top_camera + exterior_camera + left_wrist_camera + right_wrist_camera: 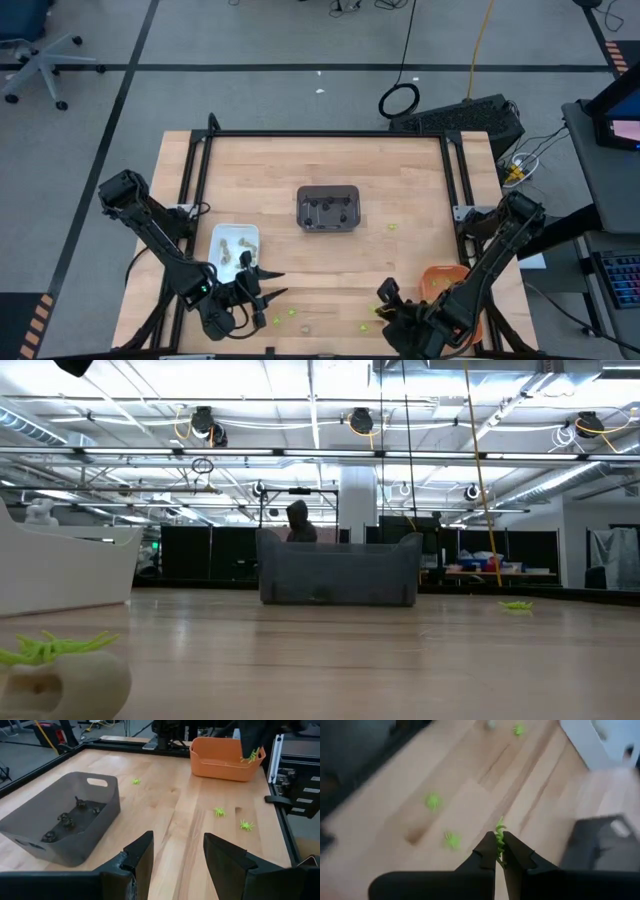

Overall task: Sort Halloween decoration
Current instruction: Put the green spider toy into the orange bin

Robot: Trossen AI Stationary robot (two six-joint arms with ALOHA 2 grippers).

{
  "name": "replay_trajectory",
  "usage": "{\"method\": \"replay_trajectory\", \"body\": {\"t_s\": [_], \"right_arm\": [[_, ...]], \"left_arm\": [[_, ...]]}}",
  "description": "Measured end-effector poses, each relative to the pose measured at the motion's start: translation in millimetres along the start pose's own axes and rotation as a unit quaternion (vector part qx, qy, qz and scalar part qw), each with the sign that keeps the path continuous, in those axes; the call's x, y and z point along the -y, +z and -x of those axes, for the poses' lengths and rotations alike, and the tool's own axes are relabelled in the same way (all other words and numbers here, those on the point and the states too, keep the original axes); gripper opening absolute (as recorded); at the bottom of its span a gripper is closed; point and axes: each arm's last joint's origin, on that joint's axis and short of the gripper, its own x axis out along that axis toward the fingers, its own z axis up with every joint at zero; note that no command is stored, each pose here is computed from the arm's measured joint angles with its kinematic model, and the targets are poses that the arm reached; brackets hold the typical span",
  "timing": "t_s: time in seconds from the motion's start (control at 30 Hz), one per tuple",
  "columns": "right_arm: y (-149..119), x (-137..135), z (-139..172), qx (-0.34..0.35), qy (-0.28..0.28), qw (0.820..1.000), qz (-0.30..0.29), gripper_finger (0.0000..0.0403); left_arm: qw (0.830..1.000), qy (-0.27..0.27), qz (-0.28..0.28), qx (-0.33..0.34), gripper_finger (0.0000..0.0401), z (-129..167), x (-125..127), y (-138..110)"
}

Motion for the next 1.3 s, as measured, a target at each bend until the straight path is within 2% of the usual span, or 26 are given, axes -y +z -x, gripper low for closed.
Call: {"method": "replay_trajectory", "body": {"t_s": [0.13,0.33,0.4,0.6,0.73,0.93,1.0,1.1,1.3], "right_arm": [[7.3,-0.2,-0.8,0.033,0.005,0.991,-0.133,0.0000],[13.9,1.3,-1.2,0.059,0.018,0.963,-0.264,0.0000],[13.8,1.4,-1.3,0.059,0.019,0.956,-0.288,0.0000],[13.7,1.9,-1.5,0.057,0.022,0.941,-0.333,0.0000],[11.5,1.4,-1.6,0.046,0.021,0.944,-0.327,0.0000],[0.0,-2.0,-1.6,-0.027,0.061,0.952,-0.299,0.0000],[-5.1,-3.2,-1.1,-0.060,0.075,0.948,-0.302,0.0000],[-15.0,-3.5,0.9,-0.121,0.083,0.934,-0.327,0.0000],[-39.6,-4.3,12.1,-0.276,0.077,0.883,-0.373,0.0000]], "left_arm": [[1.000,0.000,0.003,0.000,0.0170,0.0,0.1,0.1],[1.000,0.000,0.003,0.000,0.0170,0.0,0.1,0.1],[1.000,0.000,0.002,0.000,0.0170,0.0,0.0,0.1],[1.000,0.000,0.002,0.000,0.0170,0.0,0.0,0.0],[1.000,0.000,0.003,0.000,0.0170,0.0,0.1,0.1],[1.000,0.000,0.003,0.000,0.0170,0.0,0.1,0.1],[1.000,0.000,0.003,0.000,0.0170,0.0,0.1,0.1],[1.000,0.000,0.003,0.000,0.0170,0.0,0.1,0.2],[1.000,0.000,0.004,0.000,0.0170,-0.3,-0.1,0.4]]}}
